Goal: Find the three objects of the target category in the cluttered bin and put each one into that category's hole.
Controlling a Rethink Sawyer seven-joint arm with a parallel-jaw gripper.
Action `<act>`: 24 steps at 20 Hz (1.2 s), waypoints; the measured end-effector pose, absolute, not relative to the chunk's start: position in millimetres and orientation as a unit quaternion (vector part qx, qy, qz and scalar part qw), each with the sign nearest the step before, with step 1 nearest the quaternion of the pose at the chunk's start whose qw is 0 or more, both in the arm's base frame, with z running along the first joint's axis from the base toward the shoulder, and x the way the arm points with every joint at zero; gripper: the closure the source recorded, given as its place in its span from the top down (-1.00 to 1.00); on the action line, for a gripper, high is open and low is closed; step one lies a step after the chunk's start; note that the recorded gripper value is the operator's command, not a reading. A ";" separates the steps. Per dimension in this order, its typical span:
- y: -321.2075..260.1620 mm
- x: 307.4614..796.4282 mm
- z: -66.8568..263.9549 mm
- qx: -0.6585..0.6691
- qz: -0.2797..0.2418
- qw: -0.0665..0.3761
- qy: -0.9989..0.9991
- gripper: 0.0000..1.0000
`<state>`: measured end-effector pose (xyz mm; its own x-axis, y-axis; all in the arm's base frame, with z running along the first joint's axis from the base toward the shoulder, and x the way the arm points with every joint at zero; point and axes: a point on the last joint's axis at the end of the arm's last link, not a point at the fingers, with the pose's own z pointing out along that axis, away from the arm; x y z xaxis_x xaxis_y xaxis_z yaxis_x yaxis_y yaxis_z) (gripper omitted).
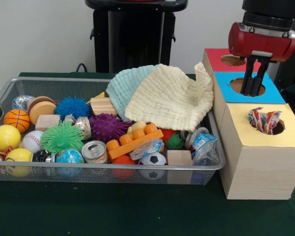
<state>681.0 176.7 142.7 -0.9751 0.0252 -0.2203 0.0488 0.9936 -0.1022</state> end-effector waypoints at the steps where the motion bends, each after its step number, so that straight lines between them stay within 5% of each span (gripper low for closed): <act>1: 176.7 681.0 142.7 0.019 -0.054 0.110 0.992 -1.00; 24: 170.7 686.0 139.0 0.026 -0.043 0.107 0.993 -1.00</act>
<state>686.0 170.7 139.0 -0.9757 0.0427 -0.2151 0.0610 0.9950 -0.0793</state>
